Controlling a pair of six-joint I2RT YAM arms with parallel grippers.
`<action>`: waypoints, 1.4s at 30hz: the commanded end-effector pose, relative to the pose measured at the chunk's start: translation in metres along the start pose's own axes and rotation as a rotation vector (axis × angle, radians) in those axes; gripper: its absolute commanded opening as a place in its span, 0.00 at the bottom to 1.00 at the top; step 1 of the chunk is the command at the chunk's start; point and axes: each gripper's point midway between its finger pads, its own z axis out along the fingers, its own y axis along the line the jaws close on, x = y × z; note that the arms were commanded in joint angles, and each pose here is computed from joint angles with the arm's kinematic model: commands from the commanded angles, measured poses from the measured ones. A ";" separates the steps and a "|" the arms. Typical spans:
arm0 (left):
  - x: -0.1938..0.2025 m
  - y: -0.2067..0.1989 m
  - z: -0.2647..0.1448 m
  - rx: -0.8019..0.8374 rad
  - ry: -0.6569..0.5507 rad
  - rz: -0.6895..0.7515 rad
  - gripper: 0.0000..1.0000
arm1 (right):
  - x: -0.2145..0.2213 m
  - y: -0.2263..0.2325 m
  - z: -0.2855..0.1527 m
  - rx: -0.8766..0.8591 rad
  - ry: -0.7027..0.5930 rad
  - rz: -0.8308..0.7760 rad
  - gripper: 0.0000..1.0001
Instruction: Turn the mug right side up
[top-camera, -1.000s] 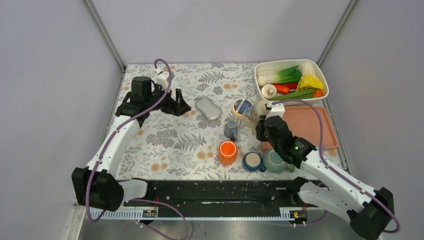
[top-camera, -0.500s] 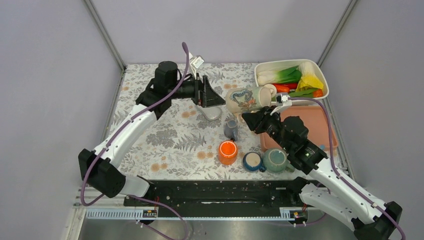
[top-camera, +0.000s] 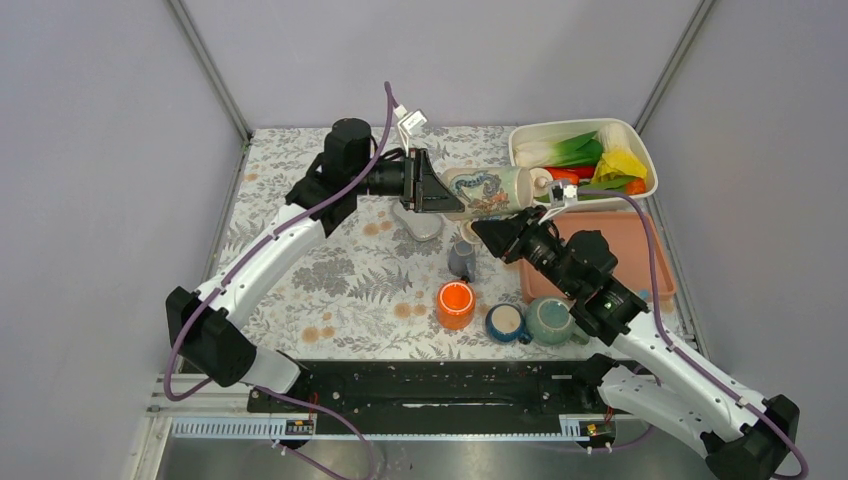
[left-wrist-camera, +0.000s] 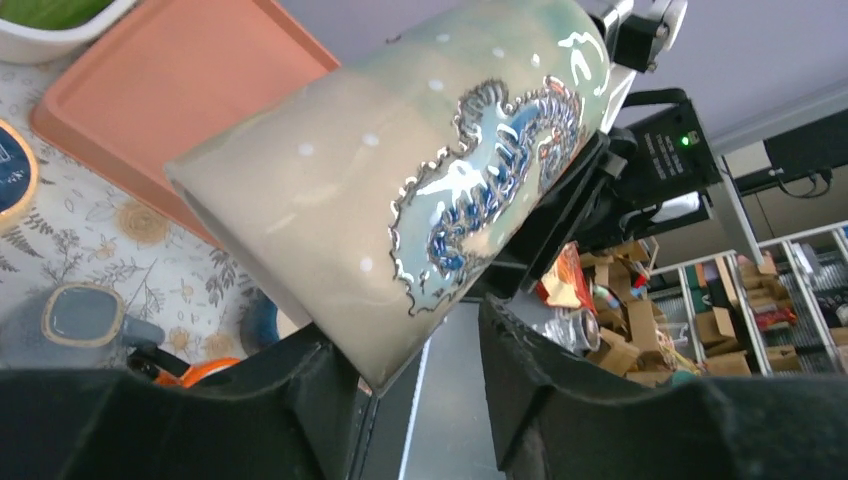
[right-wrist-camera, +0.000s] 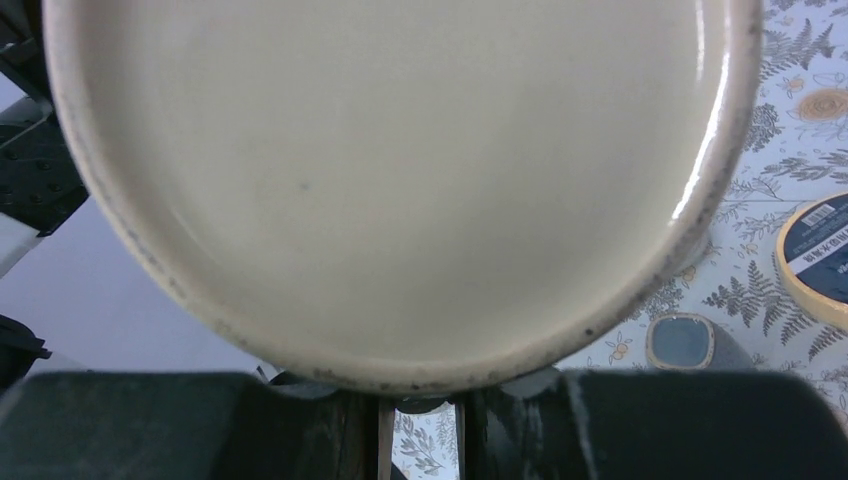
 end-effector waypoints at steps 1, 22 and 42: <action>-0.015 -0.040 -0.007 0.112 -0.018 0.084 0.45 | -0.050 0.044 -0.004 -0.164 -0.178 0.005 0.00; -0.025 0.056 -0.008 -0.370 -0.052 0.438 0.00 | 0.024 -0.048 0.021 0.161 -0.007 0.004 0.82; 0.071 0.074 -0.078 -0.447 0.854 1.506 0.00 | -0.071 -0.022 -0.016 0.423 0.206 -0.361 0.94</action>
